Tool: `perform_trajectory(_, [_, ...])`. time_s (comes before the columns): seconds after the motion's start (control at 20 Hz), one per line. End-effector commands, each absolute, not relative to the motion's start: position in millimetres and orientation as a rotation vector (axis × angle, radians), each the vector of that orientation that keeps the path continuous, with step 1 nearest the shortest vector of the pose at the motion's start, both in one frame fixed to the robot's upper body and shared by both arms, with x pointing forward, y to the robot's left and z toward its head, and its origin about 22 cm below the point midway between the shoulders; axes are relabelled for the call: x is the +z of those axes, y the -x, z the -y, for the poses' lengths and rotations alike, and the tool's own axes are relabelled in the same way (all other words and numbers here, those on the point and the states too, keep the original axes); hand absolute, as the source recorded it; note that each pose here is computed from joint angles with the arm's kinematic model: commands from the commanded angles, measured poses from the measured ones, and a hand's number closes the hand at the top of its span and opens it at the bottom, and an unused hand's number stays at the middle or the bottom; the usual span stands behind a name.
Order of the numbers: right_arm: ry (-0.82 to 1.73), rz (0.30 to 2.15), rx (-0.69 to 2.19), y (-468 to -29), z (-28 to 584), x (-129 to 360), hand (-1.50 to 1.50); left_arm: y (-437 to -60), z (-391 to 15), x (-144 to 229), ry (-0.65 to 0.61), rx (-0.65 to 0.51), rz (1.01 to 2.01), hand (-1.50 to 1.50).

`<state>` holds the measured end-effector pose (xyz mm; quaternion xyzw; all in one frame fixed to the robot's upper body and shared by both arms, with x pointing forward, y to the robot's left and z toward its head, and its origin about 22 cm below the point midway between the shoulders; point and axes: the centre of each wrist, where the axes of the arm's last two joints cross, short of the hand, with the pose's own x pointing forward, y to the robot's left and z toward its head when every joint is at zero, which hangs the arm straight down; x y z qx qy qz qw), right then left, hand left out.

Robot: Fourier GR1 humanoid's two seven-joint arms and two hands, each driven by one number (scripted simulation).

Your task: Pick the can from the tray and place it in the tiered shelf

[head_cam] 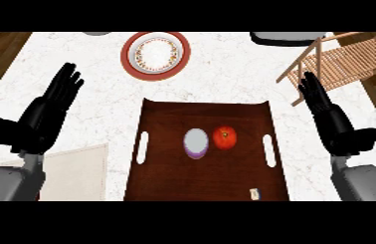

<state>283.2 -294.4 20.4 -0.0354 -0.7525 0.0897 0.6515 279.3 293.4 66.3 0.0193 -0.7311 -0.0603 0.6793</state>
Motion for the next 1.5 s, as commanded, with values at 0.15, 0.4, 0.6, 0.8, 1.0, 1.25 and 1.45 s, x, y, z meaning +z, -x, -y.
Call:
perform_trajectory(0.15, [0.111, 1.693, 0.071, -292, 219, 60, -1.5, -280, -263, 47, -0.136, -0.209, 1.642, 0.0])
perform_trajectory(0.4, [0.54, 1.549, 0.115, -281, 293, 24, 1.5, -275, -265, 37, -0.123, -0.22, 1.595, 0.0])
perform_trajectory(0.6, [0.736, 1.573, -0.248, -267, 235, -8, -1.5, -275, -246, 20, -0.132, -0.219, 1.556, 0.0])
perform_trajectory(0.8, [0.752, 1.682, -0.402, -244, 172, -27, -1.5, -282, -212, 21, -0.103, -0.246, 1.58, 0.0])
perform_trajectory(1.0, [0.547, 1.79, -0.358, -227, 181, -14, -1.5, -285, -226, 16, -0.116, -0.247, 1.587, 0.0])
perform_trajectory(1.25, [0.507, 1.647, 0.032, -220, 177, 4, -1.5, -287, -230, 20, -0.11, -0.256, 1.568, 0.0])
perform_trajectory(1.45, [0.561, 1.589, 0.132, -232, 178, 46, -1.5, -280, -224, 20, -0.112, -0.263, 1.566, 0.0])
